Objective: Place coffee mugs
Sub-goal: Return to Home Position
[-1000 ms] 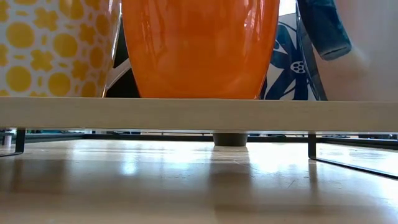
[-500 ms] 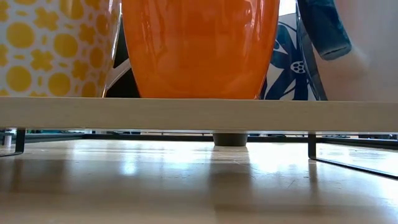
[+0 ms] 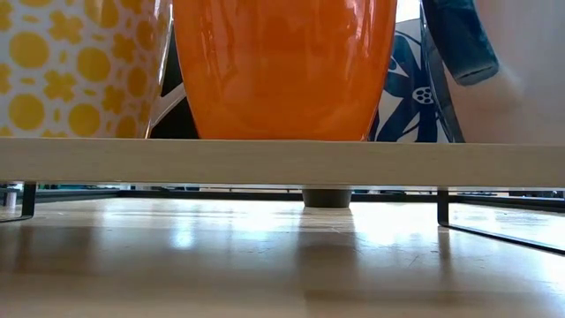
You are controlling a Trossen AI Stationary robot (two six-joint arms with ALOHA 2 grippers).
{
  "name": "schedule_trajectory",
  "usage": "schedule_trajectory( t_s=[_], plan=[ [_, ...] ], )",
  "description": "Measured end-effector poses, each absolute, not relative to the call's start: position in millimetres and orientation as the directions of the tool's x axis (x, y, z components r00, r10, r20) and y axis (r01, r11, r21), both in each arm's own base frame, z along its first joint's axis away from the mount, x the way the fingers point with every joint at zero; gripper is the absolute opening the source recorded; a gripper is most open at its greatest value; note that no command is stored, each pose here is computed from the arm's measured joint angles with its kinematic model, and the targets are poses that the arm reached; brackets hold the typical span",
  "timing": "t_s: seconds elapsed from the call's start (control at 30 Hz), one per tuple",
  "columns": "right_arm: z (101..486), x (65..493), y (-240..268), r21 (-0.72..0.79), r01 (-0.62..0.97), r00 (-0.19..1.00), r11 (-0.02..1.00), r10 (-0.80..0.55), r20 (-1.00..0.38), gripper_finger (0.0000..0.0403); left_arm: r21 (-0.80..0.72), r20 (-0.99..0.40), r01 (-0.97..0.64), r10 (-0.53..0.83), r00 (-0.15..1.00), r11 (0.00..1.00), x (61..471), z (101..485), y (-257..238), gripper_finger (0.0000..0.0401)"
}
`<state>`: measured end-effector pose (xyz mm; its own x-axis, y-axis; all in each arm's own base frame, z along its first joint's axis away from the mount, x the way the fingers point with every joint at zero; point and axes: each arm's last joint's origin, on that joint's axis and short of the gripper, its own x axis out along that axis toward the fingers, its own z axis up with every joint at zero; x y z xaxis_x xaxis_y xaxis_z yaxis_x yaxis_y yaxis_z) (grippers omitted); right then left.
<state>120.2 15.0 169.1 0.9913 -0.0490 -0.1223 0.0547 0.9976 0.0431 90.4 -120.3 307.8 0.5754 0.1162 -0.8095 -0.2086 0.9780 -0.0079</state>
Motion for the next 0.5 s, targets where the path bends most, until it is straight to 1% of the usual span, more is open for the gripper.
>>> schedule_trajectory(
  t_s=[0.1,0.2,0.5],
  plan=[
    [164.4,119.6,14.5,0.047,0.059,0.990,0.997,-0.052,-0.127,0.0067,-0.008,-0.810,-0.208,0.116,0.575,0.978,90.4,307.8,-120.4,0.0097],
    [159.7,119.2,14.4,0.040,0.056,0.994,0.998,-0.052,-0.097,0.0067,-0.007,-0.810,-0.208,0.116,0.575,0.978,90.4,307.8,-120.4,0.0097],
    [160.0,119.2,14.0,0.014,0.068,0.994,0.998,-0.067,-0.090,0.0067,-0.008,-0.810,-0.208,0.116,0.576,0.978,90.4,307.8,-120.3,0.0097]
  ],
)
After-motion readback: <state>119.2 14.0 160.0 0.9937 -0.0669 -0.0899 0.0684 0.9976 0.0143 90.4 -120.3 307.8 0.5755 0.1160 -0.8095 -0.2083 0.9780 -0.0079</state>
